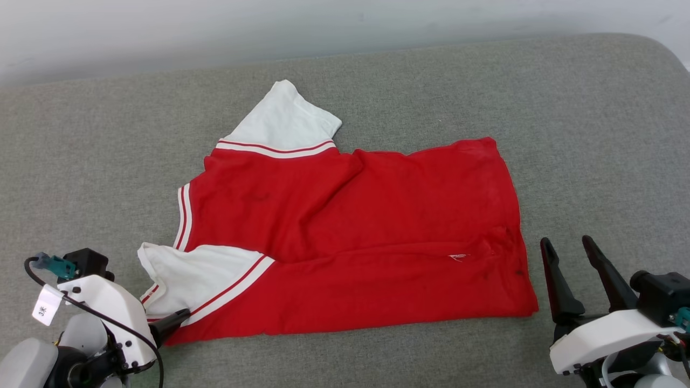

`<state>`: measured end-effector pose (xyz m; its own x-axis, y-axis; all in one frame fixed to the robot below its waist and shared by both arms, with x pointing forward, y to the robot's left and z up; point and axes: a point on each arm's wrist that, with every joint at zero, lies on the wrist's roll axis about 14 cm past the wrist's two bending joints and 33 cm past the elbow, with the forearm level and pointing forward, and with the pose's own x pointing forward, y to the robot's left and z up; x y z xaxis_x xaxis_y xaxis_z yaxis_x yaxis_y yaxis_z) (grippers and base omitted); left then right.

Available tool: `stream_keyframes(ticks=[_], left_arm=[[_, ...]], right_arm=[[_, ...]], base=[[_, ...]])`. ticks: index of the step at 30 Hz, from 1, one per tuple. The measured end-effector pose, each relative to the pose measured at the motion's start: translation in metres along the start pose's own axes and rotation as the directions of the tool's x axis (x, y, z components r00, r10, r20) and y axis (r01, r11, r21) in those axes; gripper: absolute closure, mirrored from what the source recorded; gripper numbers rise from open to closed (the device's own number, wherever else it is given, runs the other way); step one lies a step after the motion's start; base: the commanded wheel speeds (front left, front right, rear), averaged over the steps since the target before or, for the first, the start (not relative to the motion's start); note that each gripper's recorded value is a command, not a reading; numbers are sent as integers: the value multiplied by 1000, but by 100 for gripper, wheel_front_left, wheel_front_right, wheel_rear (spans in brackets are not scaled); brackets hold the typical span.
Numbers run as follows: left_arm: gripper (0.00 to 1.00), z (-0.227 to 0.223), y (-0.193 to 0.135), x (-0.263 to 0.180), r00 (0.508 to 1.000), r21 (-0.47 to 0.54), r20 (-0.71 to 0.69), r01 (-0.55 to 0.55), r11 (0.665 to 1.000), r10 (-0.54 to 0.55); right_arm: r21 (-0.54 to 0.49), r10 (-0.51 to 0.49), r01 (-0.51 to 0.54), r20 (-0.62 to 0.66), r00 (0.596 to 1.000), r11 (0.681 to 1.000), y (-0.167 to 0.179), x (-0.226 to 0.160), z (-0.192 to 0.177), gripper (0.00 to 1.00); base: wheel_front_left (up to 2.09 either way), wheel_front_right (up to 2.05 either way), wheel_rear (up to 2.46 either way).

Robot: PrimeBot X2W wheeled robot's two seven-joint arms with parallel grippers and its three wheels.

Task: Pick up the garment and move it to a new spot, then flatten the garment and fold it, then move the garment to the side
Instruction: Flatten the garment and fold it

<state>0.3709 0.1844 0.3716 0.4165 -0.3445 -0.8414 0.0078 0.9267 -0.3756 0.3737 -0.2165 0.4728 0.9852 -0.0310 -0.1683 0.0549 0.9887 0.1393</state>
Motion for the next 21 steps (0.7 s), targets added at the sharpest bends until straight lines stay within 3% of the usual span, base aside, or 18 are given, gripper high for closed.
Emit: stream_keyframes(ticks=[1, 2, 3, 4, 5, 10, 15, 21], left_arm=[[0, -1, 0, 2, 1000, -3, -8, 4, 1000, -4], [62, -1, 0, 3, 1000, -5, -11, 7, 1000, -7], [62, -2, -1, 4, 1000, -7, -13, 10, 1000, -10], [94, -2, -1, 4, 1000, -5, -12, 13, 1000, -13], [100, -1, -2, 4, 1000, -6, -7, 15, 1000, -15], [100, 1, -9, 0, 999, 22, 37, 31, 999, -32], [100, 16, -14, -15, 991, 67, 125, 33, 997, -41], [100, 38, -24, -26, 976, 121, 209, 36, 992, -61]], right_arm=[[4, -6, 6, -3, 1000, 1000, -2, 0, -1, 0], [8, -11, 11, -17, 1000, 1000, -4, 0, -3, 0], [15, -14, 14, -30, 999, 1000, -5, -1, -5, 0], [27, -20, 21, -35, 999, 999, -7, -1, -5, 0], [32, -27, 28, -49, 998, 999, -10, -1, -6, 0], [48, -44, 56, -221, 974, 997, -27, -10, -27, 0], [44, -32, 57, -440, 897, 997, -32, -23, -55, 0], [50, 36, -10, -560, 828, 999, -13, -14, -70, 0]], base=[[0, 0, 0], [0, 0, 0], [0, 0, 0], [0, 0, 0], [0, 0, 0], [0, 0, 0], [0, 0, 0], [0, 0, 0]])
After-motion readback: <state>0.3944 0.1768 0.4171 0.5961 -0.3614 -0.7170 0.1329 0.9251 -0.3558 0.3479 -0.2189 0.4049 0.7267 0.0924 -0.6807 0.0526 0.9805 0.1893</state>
